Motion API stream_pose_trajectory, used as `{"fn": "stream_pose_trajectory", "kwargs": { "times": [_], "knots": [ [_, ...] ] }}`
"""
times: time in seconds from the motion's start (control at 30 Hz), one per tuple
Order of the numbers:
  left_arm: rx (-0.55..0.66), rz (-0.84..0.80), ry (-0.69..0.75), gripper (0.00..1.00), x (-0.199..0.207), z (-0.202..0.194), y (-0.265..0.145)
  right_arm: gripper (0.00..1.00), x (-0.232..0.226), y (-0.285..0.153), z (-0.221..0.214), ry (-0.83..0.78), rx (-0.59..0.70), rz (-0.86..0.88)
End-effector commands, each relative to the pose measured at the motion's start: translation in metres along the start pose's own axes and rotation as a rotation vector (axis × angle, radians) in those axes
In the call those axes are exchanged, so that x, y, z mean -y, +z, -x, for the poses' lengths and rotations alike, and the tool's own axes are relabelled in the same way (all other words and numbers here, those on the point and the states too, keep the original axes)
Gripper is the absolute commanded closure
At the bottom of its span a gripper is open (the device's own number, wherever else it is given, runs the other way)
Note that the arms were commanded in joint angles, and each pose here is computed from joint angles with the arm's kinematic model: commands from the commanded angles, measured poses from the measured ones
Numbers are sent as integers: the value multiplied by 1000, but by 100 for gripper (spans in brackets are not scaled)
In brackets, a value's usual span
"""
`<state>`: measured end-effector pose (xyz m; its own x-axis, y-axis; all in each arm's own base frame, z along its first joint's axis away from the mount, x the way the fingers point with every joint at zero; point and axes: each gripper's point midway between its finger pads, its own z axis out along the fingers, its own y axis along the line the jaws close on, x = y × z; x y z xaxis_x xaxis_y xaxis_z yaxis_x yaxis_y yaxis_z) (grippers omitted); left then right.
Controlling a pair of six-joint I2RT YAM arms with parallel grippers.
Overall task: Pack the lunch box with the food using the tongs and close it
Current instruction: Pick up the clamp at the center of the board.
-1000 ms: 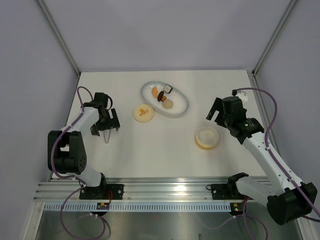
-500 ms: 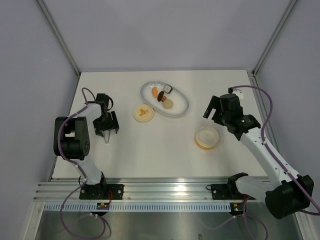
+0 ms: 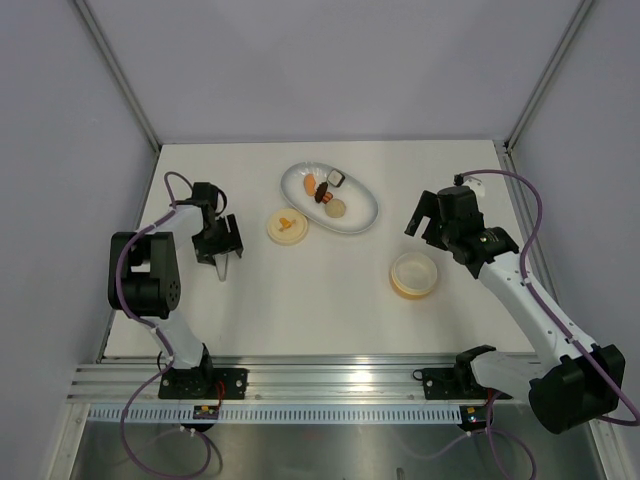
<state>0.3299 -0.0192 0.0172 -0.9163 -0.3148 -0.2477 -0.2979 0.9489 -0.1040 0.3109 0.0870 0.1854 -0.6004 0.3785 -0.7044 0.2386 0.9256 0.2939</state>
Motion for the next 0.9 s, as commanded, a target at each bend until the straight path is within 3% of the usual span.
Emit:
{"fn": "stream_pose_trajectory", "kwargs": {
  "times": [0.0, 0.17, 0.33, 0.43, 0.6, 0.63, 0.73, 0.87],
  "knots": [
    [37, -7, 21, 23, 4, 14, -3, 1, -13, -5, 18, 30, 42, 40],
    [32, 90, 51, 23, -13, 18, 3, 1, -13, -6, 16, 38, 37, 50],
    [14, 101, 49, 32, -16, 11, 10, 1, -12, -7, 15, 38, 36, 44],
    [4, 99, 52, 48, -17, 8, 13, 1, -11, -8, 16, 38, 39, 44],
    [15, 67, 49, 57, -10, 11, 10, 0, -10, -8, 15, 33, 39, 42],
    [19, 61, 48, 63, -9, 12, 9, 0, -10, -8, 15, 34, 40, 41],
    [38, 22, 55, 66, -2, 15, 2, 1, -10, -9, 15, 31, 39, 40],
    [76, -66, 73, 86, 15, 21, -6, 1, -9, -9, 15, 29, 39, 38]
  ]
}}
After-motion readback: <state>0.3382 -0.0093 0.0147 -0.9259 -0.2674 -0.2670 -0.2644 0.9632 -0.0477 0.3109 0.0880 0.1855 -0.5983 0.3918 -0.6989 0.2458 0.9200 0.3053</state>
